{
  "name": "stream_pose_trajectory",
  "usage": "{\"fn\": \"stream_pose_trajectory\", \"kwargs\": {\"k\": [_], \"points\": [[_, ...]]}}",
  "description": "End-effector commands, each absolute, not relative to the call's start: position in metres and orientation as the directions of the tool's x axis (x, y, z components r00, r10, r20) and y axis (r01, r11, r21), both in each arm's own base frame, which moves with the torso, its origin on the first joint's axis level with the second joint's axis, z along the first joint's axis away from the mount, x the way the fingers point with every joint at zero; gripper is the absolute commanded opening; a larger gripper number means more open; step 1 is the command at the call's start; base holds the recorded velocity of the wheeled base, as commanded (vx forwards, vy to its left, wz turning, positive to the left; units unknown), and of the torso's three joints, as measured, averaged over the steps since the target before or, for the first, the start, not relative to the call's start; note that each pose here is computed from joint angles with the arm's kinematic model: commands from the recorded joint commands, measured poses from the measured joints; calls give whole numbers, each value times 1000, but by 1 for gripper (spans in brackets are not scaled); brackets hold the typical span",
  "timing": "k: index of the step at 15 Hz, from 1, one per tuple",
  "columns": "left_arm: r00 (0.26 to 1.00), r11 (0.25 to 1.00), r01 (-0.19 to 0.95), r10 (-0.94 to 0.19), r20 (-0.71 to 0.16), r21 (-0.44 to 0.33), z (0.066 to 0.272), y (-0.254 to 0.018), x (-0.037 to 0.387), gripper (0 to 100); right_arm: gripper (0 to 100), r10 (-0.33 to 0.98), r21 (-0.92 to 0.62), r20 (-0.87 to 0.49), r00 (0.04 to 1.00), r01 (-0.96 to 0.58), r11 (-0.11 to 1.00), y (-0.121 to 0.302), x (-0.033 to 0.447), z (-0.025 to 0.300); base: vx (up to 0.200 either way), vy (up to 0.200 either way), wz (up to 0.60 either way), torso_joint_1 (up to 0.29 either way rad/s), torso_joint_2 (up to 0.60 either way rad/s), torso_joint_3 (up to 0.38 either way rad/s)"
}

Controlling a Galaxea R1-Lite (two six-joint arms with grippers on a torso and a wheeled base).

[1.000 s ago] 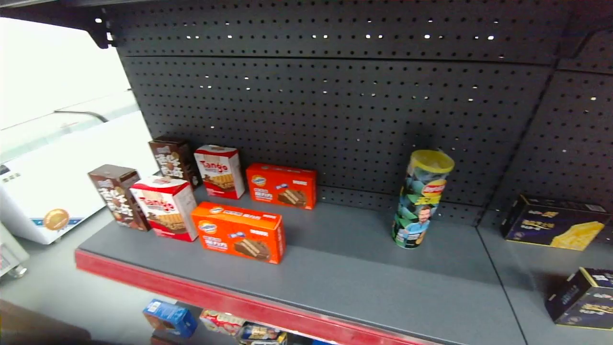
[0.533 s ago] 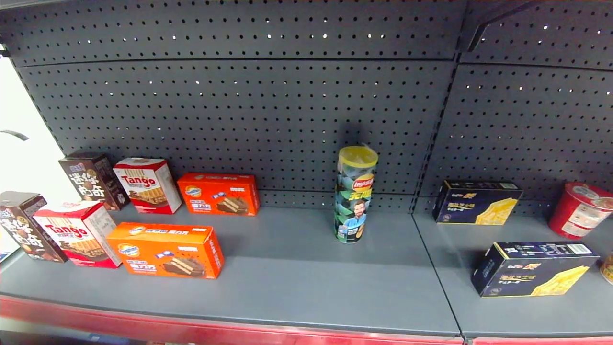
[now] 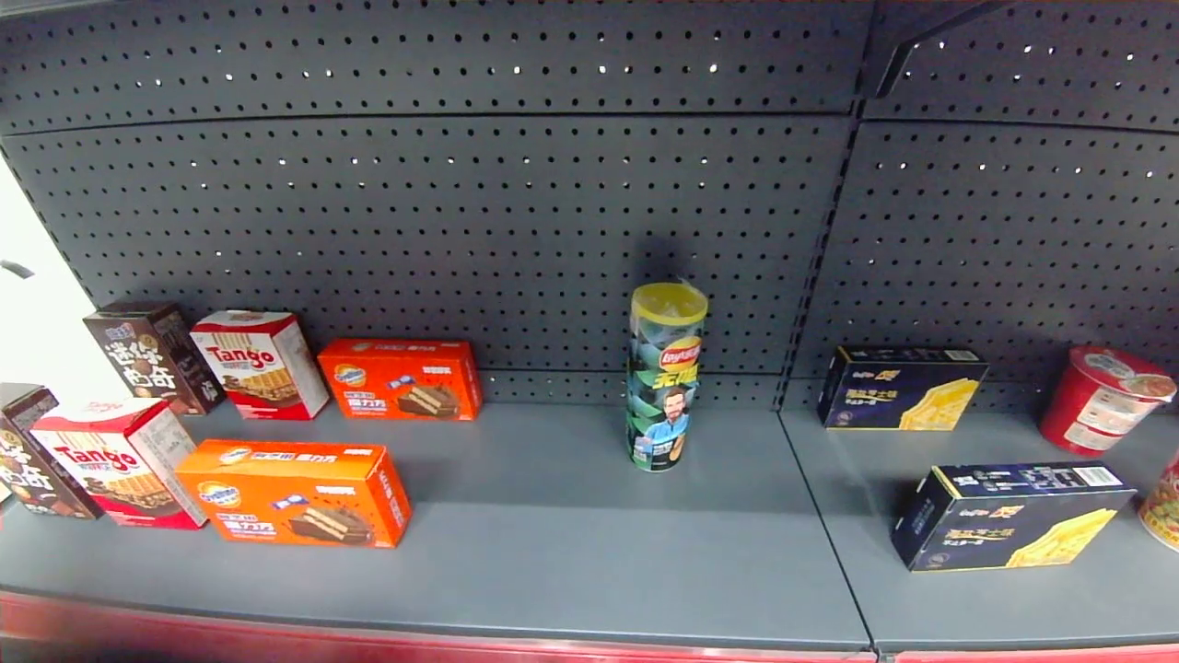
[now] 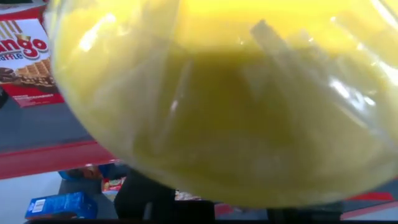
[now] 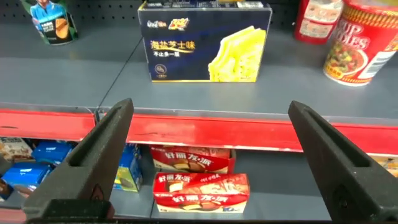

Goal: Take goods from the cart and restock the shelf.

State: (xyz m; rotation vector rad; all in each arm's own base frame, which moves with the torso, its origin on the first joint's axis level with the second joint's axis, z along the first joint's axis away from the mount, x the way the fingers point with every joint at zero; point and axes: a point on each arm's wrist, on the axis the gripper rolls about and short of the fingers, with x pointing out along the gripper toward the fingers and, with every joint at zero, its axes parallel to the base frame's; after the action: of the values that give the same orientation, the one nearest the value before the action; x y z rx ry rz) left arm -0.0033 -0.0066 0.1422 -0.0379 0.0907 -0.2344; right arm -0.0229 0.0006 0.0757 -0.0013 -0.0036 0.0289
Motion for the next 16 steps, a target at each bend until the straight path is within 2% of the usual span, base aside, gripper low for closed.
{"fn": "stream_pose_trajectory", "kwargs": {"k": [1,4,6,10,11,12,13,15,16], "points": [[969,972,230,-233,-81,-47,142,-7,-4,0,100,29,-2,3,1000,-29,1000,1,-23,76,0,0,0,0,0,0],[972,973,228,-230,-43,-36,146,-7,-9,0,100,40,-4,-21,999,-40,999,0,-21,76,0,0,0,0,0,0],[973,973,227,-228,-22,-29,146,-7,-12,0,100,38,85,-81,996,-31,996,0,-16,78,0,0,0,0,0,0],[975,975,220,-221,-9,-24,146,-7,-14,0,100,17,53,29,999,-18,998,0,-24,82,0,0,0,0,0,0],[975,975,220,-221,-7,-24,146,-7,-14,0,100,23,57,96,995,-29,998,0,-29,104,0,0,0,0,0,0],[976,975,219,-219,-4,-24,146,-7,-14,0,100,72,74,113,991,-80,994,0,-23,180,0,0,0,0,0,0],[975,975,222,-222,-12,-23,143,-7,-14,0,100,157,21,86,984,-159,987,0,-17,195,0,0,0,0,0,0],[975,975,222,-222,-10,-23,146,-7,-14,0,100,210,-144,21,977,-205,968,1,-6,212,0,0,0,0,0,0],[975,975,222,-222,-7,-22,146,-7,-14,0,100,213,-145,18,977,-208,967,1,-5,212,0,0,0,0,0,0]]}}
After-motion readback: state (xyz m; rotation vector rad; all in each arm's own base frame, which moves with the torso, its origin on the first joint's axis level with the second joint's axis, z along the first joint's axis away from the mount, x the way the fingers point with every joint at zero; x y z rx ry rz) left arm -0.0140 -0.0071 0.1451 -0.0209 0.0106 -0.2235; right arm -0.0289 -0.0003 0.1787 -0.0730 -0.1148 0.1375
